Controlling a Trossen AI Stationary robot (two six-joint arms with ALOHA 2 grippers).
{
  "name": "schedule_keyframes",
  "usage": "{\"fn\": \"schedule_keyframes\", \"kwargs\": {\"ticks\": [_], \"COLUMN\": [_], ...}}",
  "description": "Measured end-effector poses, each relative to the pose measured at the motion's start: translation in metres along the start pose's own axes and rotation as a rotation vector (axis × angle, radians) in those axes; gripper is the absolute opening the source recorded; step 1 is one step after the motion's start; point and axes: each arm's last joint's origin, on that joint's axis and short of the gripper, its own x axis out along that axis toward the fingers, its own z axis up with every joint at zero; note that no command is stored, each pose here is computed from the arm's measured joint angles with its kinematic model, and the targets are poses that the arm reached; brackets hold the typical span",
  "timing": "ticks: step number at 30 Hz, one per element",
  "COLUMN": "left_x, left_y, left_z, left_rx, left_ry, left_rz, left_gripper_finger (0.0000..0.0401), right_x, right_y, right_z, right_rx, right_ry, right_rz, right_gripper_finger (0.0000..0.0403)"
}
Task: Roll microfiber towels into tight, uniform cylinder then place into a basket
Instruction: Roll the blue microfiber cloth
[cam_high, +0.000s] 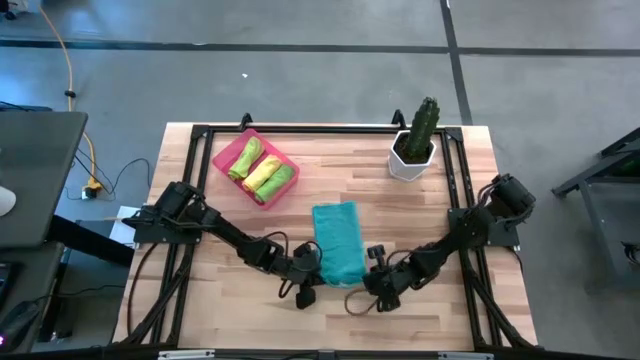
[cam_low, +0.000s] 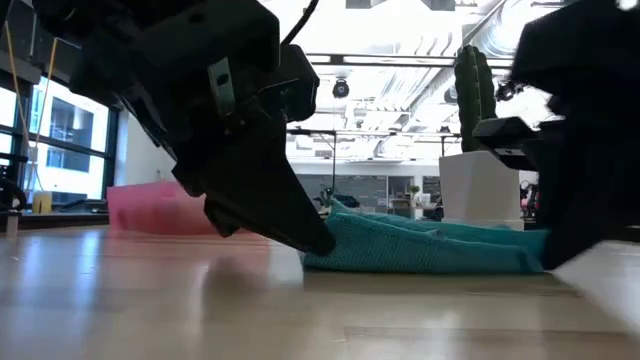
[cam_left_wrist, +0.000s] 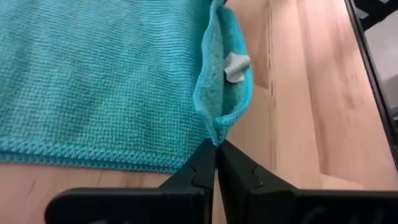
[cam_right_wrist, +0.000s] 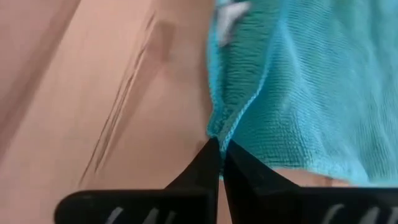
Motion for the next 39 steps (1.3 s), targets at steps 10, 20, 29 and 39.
{"fn": "schedule_keyframes", "kwargs": {"ticks": [10,20,29,39], "left_x": [-0.002,-0.016,-0.02,-0.021], "left_y": [-0.008,-0.015,-0.01,-0.007], "left_z": [-0.006,-0.005,-0.017,-0.018], "left_rx": [-0.154,-0.273,-0.467,-0.604], "left_ry": [-0.028,-0.091,-0.033,-0.073], "left_rz": [0.028,0.136,0.237,0.286], "left_gripper_finger": [0.0003,0.0003,0.0003,0.0003], "right_x": [0.001,0.004,0.007,0.009], "right_y": [-0.031,-0.041,-0.058,-0.072], "right_z": [0.014,0.015,0.018,0.018], "right_rx": [0.345,0.484,0.753,0.863], "right_ry": [-0.033,-0.006,0.019,-0.021], "right_rz": [0.12,0.193,0.234,0.135], "right_gripper_finger": [0.0,0.0,0.0,0.0008]}}
